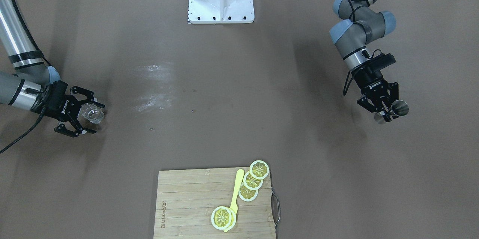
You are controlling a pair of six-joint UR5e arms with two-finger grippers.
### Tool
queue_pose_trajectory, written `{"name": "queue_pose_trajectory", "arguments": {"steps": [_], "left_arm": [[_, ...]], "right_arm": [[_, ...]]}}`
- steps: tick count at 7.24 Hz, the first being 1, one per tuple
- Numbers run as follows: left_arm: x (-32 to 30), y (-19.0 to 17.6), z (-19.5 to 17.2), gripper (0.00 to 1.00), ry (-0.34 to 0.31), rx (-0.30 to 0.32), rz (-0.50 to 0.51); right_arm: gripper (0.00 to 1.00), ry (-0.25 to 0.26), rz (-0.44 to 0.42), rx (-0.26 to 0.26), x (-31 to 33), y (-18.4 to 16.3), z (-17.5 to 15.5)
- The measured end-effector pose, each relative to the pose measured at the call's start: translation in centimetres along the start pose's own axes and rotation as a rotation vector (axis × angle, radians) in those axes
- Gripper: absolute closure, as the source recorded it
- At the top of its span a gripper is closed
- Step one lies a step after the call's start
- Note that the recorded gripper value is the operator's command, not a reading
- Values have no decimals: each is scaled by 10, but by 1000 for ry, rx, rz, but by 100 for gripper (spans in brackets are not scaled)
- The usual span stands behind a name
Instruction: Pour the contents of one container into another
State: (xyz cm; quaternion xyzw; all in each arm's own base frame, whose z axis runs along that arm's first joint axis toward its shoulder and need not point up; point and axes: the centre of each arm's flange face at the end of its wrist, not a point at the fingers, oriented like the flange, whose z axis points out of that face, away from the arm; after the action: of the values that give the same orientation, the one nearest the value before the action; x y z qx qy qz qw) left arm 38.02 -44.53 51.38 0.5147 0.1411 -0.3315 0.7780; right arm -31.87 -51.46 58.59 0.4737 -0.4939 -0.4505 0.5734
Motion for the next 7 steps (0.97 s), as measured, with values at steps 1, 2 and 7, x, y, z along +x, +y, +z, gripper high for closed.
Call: {"name": "queue_pose_trajectory", "arguments": {"steps": [1, 2, 7], "left_arm": [[5, -19, -1, 100, 28, -38, -4], [16, -34, -7, 100, 87, -60, 9], [116, -90, -56, 100, 437, -91, 65]], "right_arm": [[9, -1, -1, 1, -1, 0, 1], [9, 0, -2, 1, -1, 0, 1], [11, -3, -7, 4, -6, 3, -5]]}}
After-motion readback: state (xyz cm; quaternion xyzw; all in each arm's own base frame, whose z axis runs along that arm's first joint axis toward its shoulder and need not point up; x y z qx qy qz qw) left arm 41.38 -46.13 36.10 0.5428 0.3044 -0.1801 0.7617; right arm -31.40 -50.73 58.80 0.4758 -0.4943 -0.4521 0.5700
